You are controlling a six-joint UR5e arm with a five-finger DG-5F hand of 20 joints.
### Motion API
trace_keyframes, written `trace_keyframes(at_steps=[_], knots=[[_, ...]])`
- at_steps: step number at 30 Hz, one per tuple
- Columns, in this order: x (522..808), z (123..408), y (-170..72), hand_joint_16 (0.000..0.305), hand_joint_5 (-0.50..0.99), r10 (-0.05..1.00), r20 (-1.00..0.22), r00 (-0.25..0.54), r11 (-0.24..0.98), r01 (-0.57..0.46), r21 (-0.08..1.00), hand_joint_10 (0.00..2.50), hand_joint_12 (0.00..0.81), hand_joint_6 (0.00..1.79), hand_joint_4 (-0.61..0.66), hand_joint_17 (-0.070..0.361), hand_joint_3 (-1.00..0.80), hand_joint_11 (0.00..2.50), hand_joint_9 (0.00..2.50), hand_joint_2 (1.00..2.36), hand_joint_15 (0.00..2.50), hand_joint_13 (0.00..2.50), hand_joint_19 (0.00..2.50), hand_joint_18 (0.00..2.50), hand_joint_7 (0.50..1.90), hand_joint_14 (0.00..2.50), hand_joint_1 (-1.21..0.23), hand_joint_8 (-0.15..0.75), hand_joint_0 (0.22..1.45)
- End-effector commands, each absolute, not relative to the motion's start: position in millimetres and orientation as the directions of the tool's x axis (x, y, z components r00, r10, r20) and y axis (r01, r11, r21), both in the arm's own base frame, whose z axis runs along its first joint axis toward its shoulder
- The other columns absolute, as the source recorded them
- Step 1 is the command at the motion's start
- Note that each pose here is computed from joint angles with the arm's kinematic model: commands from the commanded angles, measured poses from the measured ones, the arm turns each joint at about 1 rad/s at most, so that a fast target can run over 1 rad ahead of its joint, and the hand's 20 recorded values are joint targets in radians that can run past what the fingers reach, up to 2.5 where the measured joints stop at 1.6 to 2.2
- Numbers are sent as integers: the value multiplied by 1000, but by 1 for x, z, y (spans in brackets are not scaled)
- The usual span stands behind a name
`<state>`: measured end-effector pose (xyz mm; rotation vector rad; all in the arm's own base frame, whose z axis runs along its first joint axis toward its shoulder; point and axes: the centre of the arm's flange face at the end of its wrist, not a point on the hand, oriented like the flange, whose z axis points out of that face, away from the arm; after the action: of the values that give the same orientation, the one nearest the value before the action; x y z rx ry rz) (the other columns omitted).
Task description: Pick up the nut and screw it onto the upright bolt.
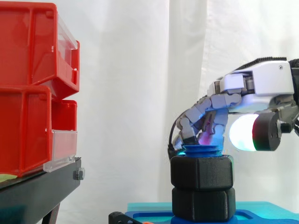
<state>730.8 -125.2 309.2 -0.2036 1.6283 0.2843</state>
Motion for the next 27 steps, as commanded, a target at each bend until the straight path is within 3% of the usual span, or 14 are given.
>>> trace_keyframes(at_steps=[1, 5, 10, 19, 27], knots=[[733, 318, -126, 16, -68, 36, -997, -67, 951, -304, 55, 0, 166, 503, 212, 36, -500, 0, 1082, 1000, 0, 904, 32, 593, 846, 0, -291, 218, 503], [735, 322, -123, 18, -95, 34, -998, -61, 951, -306, 51, 0, 173, 502, 183, 41, -500, 0, 996, 1000, 0, 846, 17, 529, 690, 0, -283, 204, 497], [738, 323, -114, 21, -116, 37, -998, -53, 950, -307, 52, 0, 186, 501, 171, 47, -500, 0, 880, 1000, 0, 793, 0, 465, 604, 0, -268, 194, 486], [743, 322, -90, 25, -170, 66, -996, -61, 950, -303, 82, 0, 240, 500, 103, 57, -500, 0, 534, 1000, 0, 480, 0, 55, 549, 0, -241, 164, 473], [744, 317, -78, 27, -162, 78, -994, -73, 950, -298, 97, 0, 260, 501, 103, 61, -500, 0, 432, 1000, 0, 407, 0, 0, 580, 0, -219, 160, 465]])
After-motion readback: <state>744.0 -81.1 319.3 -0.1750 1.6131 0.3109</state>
